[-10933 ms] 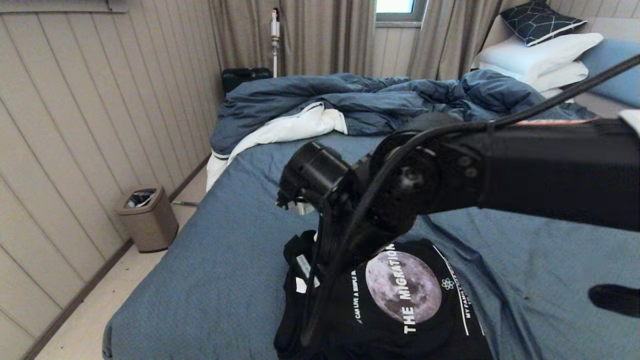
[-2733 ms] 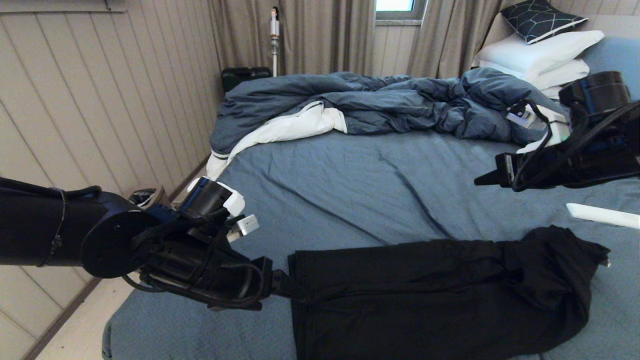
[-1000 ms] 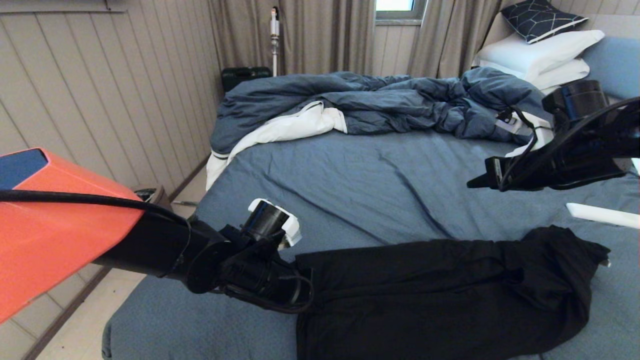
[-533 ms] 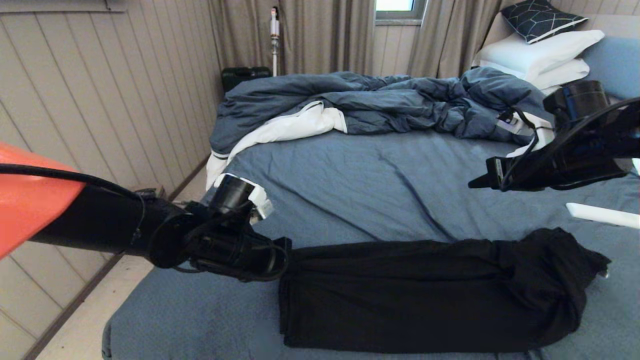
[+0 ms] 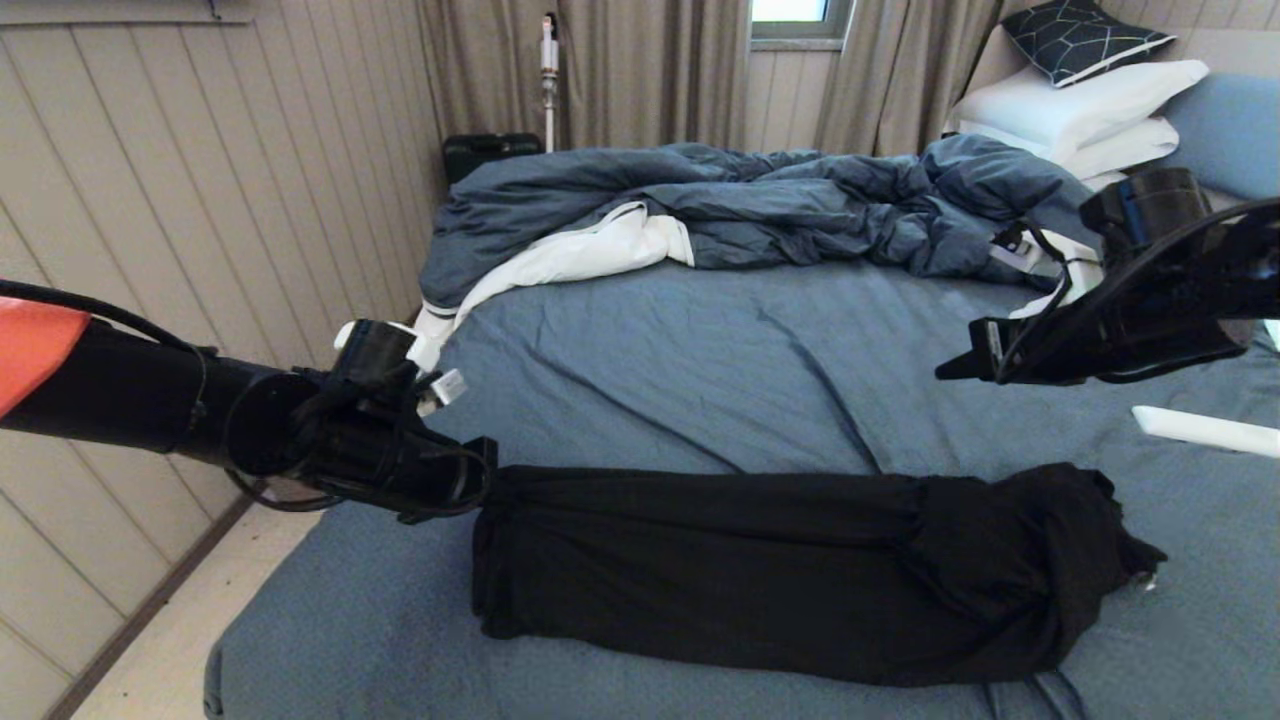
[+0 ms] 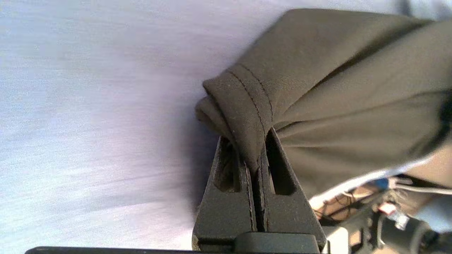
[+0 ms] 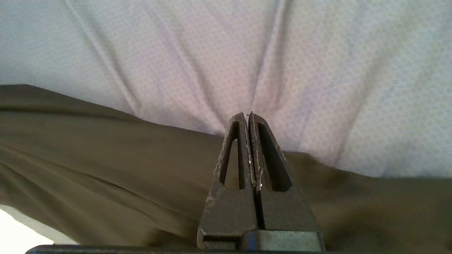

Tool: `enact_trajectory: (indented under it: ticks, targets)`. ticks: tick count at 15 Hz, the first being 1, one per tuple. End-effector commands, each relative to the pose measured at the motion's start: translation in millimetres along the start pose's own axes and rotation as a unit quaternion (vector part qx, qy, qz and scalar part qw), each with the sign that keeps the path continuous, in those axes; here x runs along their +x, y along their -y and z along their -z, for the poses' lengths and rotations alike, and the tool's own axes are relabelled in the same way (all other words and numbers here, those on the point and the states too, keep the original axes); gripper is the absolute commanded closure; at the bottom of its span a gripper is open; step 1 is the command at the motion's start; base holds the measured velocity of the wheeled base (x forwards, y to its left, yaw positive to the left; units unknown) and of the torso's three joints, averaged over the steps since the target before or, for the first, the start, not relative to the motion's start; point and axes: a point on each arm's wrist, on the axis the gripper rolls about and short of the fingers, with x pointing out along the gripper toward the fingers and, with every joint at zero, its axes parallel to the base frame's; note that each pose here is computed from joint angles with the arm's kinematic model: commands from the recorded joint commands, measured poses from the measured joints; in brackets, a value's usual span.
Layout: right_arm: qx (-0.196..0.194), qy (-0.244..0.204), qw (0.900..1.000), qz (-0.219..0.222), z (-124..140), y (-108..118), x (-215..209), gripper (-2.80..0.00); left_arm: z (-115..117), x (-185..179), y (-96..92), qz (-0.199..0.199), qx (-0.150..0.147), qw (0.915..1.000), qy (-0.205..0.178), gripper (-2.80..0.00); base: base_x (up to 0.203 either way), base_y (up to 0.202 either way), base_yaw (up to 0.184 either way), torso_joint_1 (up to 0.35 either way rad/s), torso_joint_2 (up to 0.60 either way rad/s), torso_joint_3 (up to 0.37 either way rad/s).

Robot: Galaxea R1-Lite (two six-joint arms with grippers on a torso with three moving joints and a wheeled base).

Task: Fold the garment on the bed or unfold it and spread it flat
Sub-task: Unford the black T-shirt

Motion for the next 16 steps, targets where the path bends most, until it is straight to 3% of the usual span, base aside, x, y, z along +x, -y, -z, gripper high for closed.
enact_trajectory:
  ticks: [1,8,9,16]
  targets:
    - [0.001,-0.003,1.000,-0.002,0.4,0.4,2.2,0.00,-3.4,-5.8,-10.8,-0.007,-0.007,1.0000,0.002,0.00,0.000,0.000,0.000,0.000,0.00,0.000]
    - [0.001,-0.005,1.000,-0.002,0.7,0.8,3.3,0.00,-5.8,-5.8,-14.7,-0.009,-0.002,1.0000,-0.003,0.00,0.000,0.000,0.000,0.000,0.00,0.000]
    - [0.001,-0.005,1.000,-0.002,0.7,0.9,3.4,0.00,-5.2,-5.1,-13.3,-0.008,-0.001,1.0000,-0.004,-2.80,0.000,0.000,0.000,0.000,0.00,0.000]
    - [0.001,-0.004,1.000,-0.002,0.5,0.6,2.7,0.00,-1.9,-24.2,-4.9,-0.004,0.001,1.0000,0.003,-2.80,0.000,0.000,0.000,0.000,0.00,0.000]
